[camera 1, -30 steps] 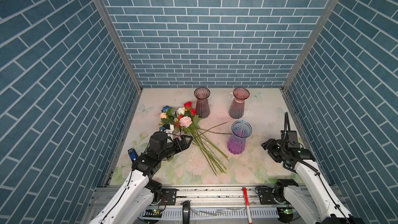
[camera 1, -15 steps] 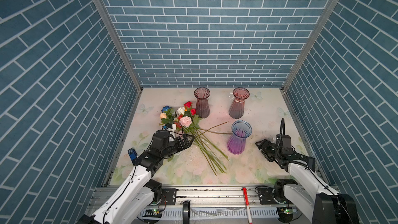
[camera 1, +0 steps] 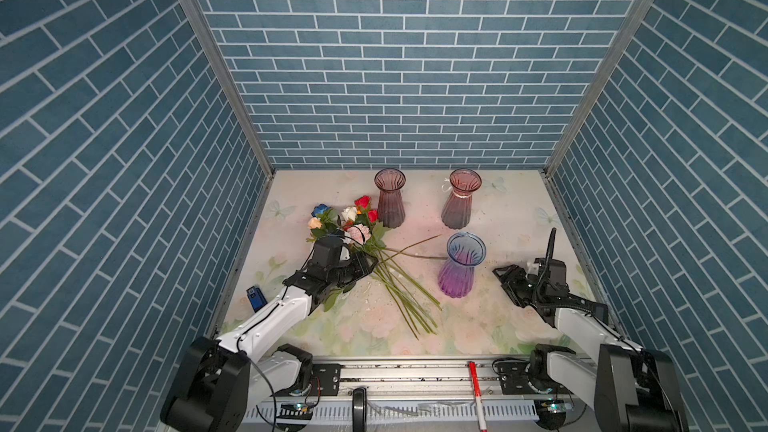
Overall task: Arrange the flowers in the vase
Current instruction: 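Withdraw the right gripper while the left gripper lowers onto the pink carnation stems, then close the left gripper on the pink carnation stems and lift them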
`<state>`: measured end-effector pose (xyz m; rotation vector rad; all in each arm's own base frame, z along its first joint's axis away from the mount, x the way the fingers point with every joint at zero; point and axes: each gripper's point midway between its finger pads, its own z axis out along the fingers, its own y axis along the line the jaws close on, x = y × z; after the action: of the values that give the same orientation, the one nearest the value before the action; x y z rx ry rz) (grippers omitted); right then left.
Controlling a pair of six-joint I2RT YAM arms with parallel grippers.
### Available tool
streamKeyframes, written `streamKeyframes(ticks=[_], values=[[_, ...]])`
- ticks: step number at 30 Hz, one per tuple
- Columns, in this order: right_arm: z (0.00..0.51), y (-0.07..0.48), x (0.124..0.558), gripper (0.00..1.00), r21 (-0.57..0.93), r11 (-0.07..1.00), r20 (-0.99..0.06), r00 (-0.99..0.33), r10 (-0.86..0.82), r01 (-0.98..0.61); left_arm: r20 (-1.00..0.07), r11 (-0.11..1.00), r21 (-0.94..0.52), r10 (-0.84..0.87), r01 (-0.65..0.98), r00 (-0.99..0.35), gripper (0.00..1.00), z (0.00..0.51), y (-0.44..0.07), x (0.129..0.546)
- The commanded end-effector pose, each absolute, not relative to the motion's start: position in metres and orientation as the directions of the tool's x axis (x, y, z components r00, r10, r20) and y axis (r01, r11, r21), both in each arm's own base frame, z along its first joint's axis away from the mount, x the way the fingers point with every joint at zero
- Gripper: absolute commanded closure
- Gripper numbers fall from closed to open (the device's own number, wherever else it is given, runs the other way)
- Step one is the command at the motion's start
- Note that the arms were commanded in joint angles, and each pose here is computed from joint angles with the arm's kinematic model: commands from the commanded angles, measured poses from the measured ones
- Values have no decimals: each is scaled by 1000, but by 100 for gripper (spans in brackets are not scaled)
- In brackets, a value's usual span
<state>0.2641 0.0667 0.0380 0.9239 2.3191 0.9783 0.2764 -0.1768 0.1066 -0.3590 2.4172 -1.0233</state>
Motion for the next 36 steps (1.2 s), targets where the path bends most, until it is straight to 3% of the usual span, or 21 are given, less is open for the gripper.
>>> streamKeyframes(ticks=[1, 13, 21, 28, 36], values=[[26, 70, 260, 38, 760, 472, -56, -678, 733, 447, -347, 676, -736, -436, -47, -831, 50, 112, -180, 288], [17, 67, 265, 41, 784, 414, 11, -677, 736, 462, -303, 710, -694, -437, -118, -847, 60, 75, -180, 299], [17, 66, 265, 42, 787, 411, 11, -677, 736, 460, -284, 714, -687, -435, -135, -855, 83, 62, -184, 309], [17, 65, 265, 42, 788, 409, 12, -675, 738, 461, -337, 736, -668, -428, -107, -839, 97, 88, -178, 311], [18, 64, 263, 42, 783, 413, 4, -668, 744, 465, -433, 768, -639, -410, -48, -803, 99, 140, -161, 299]])
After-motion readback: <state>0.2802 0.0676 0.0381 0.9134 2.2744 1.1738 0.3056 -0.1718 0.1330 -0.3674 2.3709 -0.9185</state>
